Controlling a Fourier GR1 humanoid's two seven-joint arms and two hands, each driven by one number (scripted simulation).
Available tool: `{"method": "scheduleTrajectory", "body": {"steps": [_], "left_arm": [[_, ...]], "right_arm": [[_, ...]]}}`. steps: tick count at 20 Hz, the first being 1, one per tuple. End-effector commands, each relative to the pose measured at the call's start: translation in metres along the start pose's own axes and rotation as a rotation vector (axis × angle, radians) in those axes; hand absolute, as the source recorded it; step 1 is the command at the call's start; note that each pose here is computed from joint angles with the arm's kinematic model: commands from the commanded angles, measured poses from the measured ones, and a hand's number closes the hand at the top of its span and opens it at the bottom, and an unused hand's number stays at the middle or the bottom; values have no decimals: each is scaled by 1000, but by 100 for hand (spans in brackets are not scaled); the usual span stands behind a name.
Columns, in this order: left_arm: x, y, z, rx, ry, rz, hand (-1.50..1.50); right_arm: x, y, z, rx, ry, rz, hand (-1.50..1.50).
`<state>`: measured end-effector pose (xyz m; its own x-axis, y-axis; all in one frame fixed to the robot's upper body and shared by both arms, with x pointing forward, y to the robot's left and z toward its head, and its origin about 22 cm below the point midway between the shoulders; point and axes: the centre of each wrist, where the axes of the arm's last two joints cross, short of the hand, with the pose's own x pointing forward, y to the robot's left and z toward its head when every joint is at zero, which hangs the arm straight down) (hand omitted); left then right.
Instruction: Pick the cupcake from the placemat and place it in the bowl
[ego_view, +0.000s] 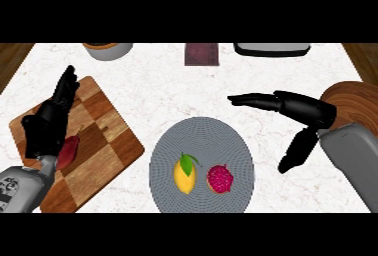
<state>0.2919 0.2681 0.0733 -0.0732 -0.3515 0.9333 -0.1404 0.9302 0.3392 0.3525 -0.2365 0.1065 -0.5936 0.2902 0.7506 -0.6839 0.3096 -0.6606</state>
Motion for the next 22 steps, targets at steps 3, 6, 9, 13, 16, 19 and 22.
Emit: {"method": "scheduleTrajectory", "body": {"steps": [3,6,9,13,16,19,22], "left_arm": [[-2,1,4,10,7,-11,0],[6,-8,5,18,6,13,0],[1,-7,6,30,-8,12,0],[3,-14,7,-2,15,14,0],[-6,-7,6,35,9,-1,0],[18,0,-4,11,-2,1,0],[6,2,16,7,-11,-12,0]], "right_arm": [[29,21,-28,214,0,67,-150],[27,20,-38,256,10,87,-150],[24,55,-50,295,28,112,-150],[34,63,-63,375,98,185,-150],[34,70,-53,399,192,243,-150],[13,92,-58,406,218,244,-150],[37,97,-78,414,228,248,-150]]}}
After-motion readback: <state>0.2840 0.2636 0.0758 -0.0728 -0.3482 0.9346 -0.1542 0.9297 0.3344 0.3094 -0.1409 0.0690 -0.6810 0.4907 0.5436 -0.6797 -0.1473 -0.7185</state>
